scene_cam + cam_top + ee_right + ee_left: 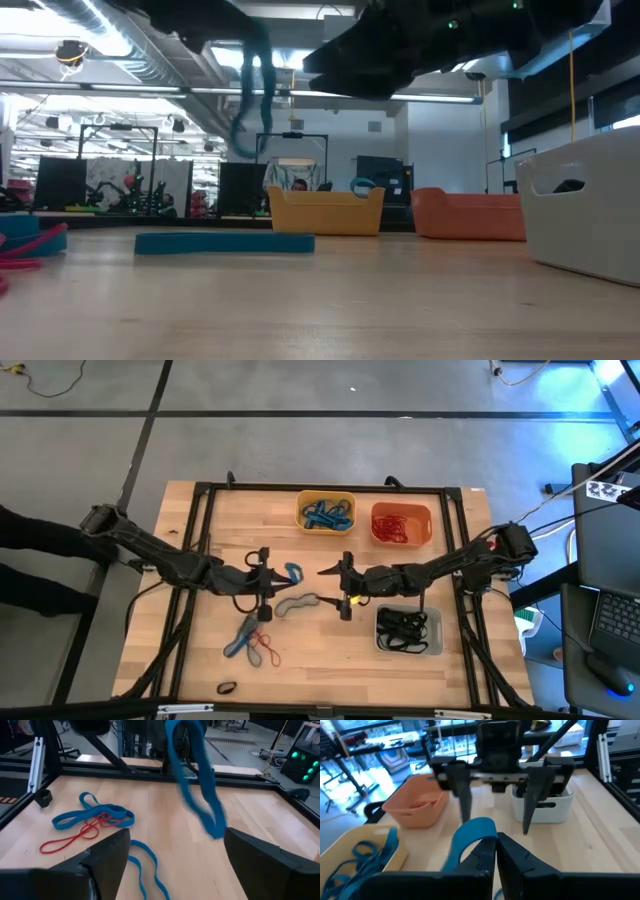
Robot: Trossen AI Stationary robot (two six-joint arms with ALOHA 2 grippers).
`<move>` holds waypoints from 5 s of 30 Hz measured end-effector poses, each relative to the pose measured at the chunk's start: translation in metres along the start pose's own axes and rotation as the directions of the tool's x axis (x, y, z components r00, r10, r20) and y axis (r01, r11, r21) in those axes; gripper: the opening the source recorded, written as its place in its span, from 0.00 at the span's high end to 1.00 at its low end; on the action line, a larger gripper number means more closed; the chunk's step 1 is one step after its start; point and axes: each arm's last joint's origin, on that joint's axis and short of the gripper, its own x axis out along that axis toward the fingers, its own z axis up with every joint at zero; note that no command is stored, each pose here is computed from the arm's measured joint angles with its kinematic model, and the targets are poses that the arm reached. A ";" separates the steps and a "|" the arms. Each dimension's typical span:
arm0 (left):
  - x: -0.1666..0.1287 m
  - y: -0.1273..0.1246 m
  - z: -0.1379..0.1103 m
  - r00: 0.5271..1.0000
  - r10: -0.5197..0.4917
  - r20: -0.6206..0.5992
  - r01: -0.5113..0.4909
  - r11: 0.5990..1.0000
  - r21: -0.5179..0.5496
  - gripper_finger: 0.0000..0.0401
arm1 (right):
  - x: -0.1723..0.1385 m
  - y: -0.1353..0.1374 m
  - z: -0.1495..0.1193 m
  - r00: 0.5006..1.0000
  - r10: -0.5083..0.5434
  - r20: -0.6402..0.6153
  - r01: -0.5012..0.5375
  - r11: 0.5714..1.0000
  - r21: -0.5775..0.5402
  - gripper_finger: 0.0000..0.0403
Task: Sort rubber bands into baskets
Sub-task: Put the blue rubber band into the yellow bin
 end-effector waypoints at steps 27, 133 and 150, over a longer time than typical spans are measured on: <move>0.053 -0.024 -0.015 0.973 -0.196 0.122 0.185 0.978 0.095 0.97 | 0.011 0.009 -0.012 0.981 0.193 0.031 -0.191 0.980 -0.061 0.96; 0.023 0.003 -0.035 0.956 -0.085 -0.281 0.061 0.994 -0.093 0.55 | 0.048 -0.040 -0.013 0.959 0.157 -0.234 -0.174 0.983 -0.053 0.40; 0.023 0.003 -0.035 0.956 -0.085 -0.281 0.061 0.994 -0.095 0.55 | 0.075 -0.020 -0.064 0.940 0.182 -0.290 -0.200 0.979 -0.033 0.09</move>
